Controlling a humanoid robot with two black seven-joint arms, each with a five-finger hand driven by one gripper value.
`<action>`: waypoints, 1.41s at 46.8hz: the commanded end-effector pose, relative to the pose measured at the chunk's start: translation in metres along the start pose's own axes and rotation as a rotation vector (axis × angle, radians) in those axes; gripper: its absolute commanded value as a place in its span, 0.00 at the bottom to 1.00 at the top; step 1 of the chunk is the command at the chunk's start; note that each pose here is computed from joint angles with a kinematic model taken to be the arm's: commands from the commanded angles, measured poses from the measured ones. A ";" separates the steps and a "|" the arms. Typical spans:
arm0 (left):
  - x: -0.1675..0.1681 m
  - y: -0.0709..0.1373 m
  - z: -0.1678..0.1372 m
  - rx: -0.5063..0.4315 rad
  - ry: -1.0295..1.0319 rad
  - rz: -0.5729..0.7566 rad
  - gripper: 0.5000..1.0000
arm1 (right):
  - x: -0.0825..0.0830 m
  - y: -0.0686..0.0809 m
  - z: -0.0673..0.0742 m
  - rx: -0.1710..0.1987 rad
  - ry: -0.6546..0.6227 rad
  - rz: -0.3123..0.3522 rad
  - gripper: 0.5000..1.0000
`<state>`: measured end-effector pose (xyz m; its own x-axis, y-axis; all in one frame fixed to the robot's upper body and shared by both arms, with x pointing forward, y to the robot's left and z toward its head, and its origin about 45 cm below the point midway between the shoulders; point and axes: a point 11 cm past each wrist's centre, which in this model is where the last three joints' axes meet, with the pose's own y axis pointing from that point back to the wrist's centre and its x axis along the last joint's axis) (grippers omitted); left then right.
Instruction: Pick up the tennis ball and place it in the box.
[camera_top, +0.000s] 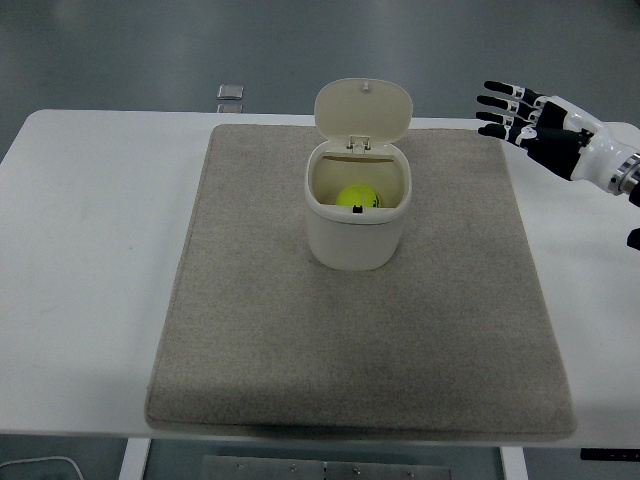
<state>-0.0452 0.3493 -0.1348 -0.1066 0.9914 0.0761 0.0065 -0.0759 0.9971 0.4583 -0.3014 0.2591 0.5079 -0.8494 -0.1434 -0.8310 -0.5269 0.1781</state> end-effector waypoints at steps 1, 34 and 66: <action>0.000 0.000 0.000 0.002 -0.001 0.000 0.98 | 0.002 -0.001 0.007 -0.055 -0.031 0.012 0.79; 0.000 0.000 0.000 0.000 0.000 0.000 0.98 | 0.018 -0.015 -0.008 0.102 -0.425 0.190 0.80; 0.000 0.000 0.000 0.001 0.000 0.000 0.98 | 0.020 -0.013 0.002 0.097 -0.421 0.218 0.81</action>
<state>-0.0455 0.3493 -0.1348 -0.1063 0.9914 0.0762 0.0074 -0.0758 0.9971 0.4783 -0.3110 0.2516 0.1997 -0.8429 -0.4996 -0.9351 -0.3162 0.1598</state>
